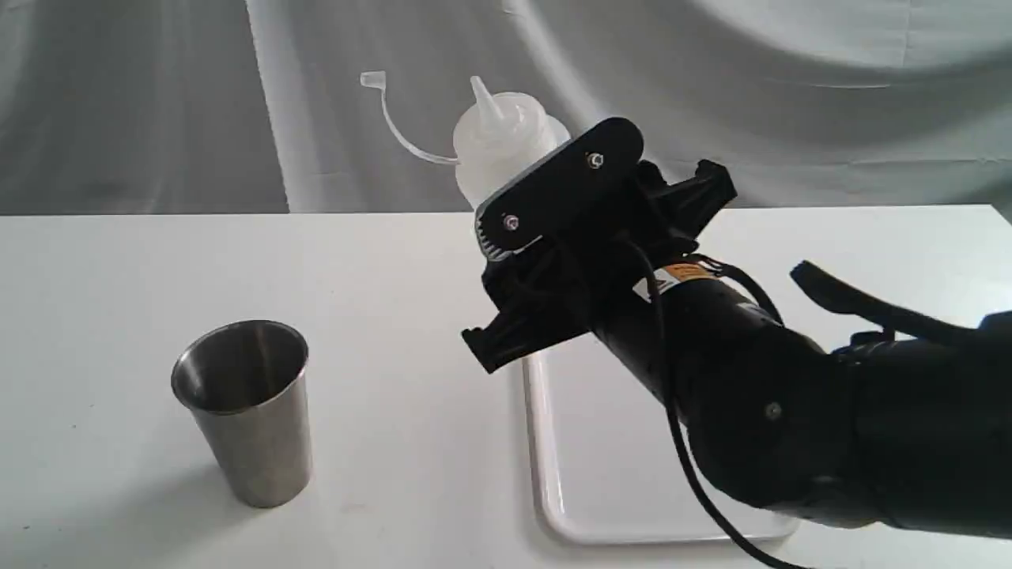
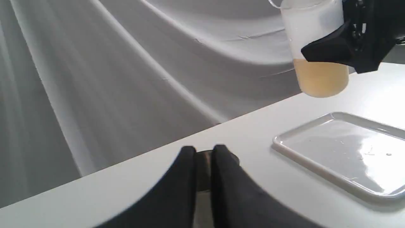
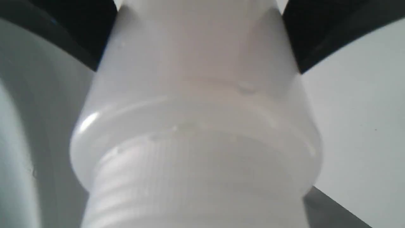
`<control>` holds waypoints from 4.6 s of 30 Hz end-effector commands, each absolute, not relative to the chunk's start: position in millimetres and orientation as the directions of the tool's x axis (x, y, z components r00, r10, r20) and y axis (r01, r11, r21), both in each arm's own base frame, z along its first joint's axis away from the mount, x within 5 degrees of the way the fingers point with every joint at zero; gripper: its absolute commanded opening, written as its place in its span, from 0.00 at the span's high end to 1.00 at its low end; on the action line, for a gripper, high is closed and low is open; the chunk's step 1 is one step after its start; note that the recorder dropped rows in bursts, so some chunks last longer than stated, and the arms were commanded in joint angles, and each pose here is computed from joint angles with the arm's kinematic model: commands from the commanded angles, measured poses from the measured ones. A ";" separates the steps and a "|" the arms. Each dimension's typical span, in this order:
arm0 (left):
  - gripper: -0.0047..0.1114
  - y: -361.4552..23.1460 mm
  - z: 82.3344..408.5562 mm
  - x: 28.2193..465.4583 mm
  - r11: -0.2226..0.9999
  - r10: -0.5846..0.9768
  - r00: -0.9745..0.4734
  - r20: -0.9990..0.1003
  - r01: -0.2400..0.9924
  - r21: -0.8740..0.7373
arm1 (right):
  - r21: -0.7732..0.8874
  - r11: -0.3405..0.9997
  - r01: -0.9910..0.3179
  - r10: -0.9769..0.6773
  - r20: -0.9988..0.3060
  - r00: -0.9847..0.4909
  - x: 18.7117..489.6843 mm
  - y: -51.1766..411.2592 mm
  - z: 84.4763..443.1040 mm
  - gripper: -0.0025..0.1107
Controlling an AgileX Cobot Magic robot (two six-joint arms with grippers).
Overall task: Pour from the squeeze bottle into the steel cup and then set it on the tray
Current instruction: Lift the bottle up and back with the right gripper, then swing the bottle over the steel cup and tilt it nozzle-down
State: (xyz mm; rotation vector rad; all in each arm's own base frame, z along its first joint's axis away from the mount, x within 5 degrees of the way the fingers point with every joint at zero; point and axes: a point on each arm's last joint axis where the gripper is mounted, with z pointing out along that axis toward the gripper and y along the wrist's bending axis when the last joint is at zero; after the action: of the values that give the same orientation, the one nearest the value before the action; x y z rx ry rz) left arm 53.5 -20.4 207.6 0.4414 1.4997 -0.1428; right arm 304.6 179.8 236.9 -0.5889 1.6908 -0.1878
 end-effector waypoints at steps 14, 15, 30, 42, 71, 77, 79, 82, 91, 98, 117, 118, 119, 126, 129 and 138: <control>0.89 -20.7 206.4 53.8 0.914 0.173 0.076 -0.982 0.360 0.189 | -0.437 0.898 -0.054 -0.439 -0.897 -0.040 303.6 144.3 281.8 0.69; 0.89 -20.7 206.4 53.8 0.914 0.173 0.076 -0.982 0.360 0.189 | -0.421 0.907 -0.029 -0.422 -0.905 -0.047 304.4 136.6 285.9 0.69; 0.89 -20.7 206.4 53.8 0.914 0.173 0.076 -0.982 0.360 0.189 | -0.323 0.947 -0.002 -0.322 -0.943 -0.085 307.6 62.1 342.7 0.69; 0.89 -20.7 206.4 53.8 0.914 0.173 0.076 -0.982 0.360 0.189 | -0.234 0.965 -0.120 -0.246 -0.965 -0.089 348.5 69.2 364.3 0.69; 0.89 -20.7 206.4 53.8 0.914 0.173 0.076 -0.982 0.360 0.189 | -0.218 0.912 -0.348 -0.297 -0.935 -0.195 378.4 115.1 350.7 0.69; 0.89 -20.7 206.4 53.8 0.914 0.173 0.076 -0.982 0.360 0.189 | -0.294 0.856 -0.425 -0.401 -0.897 -0.188 390.6 154.8 335.6 0.69; 0.89 -20.7 206.4 53.8 0.914 0.173 0.076 -0.982 0.360 0.189 | -0.316 0.842 -0.436 -0.431 -0.881 -0.194 393.5 166.1 329.9 0.69; 0.89 -20.7 206.4 53.8 0.914 0.173 0.076 -0.982 0.360 0.189 | -0.380 0.804 -0.458 -0.508 -0.839 -0.196 395.1 179.7 321.1 0.69; 0.89 -20.7 206.4 53.8 0.914 0.173 0.076 -0.982 0.360 0.189 | -0.611 0.697 -0.376 -0.704 -0.683 -0.194 391.4 205.4 301.7 0.69; 0.89 -20.7 206.4 53.8 0.914 0.173 0.076 -0.982 0.360 0.189 | -0.695 0.602 -0.393 -0.786 -0.602 -0.140 381.8 232.6 290.0 0.69; 0.89 -20.7 206.4 53.8 0.914 0.173 0.076 -0.982 0.360 0.189 | -0.872 0.354 -0.337 -0.934 -0.343 -0.094 371.5 267.4 256.0 0.69; 0.89 -20.7 206.4 53.8 0.914 0.173 0.076 -0.982 0.360 0.189 | -0.882 0.342 -0.325 -0.940 -0.328 -0.097 371.9 267.0 255.6 0.69; 0.89 -20.7 206.4 53.8 0.914 0.173 0.076 -0.982 0.360 0.189 | -0.884 0.336 -0.326 -0.942 -0.321 -0.101 372.4 267.5 252.6 0.69; 0.89 -20.7 206.4 53.8 0.914 0.173 0.076 -0.982 0.360 0.189 | -0.895 0.310 -0.321 -0.951 -0.288 -0.115 373.5 269.8 242.8 0.69; 0.89 -20.7 206.4 53.8 0.914 0.173 0.076 -0.982 0.360 0.189 | -0.920 0.265 -0.288 -0.964 -0.251 -0.086 371.4 274.9 244.2 0.69; 0.89 -20.7 206.4 53.8 0.914 0.173 0.076 -0.982 0.360 0.189 | -0.958 0.191 -0.215 -0.981 -0.191 -0.023 365.4 289.7 243.2 0.69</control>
State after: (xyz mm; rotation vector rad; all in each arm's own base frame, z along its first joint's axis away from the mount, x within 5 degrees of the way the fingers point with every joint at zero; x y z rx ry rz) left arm 53.5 -20.4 207.6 0.4414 1.4997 -0.1428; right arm 365.9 288.0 236.7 -1.2316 1.5060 -0.8974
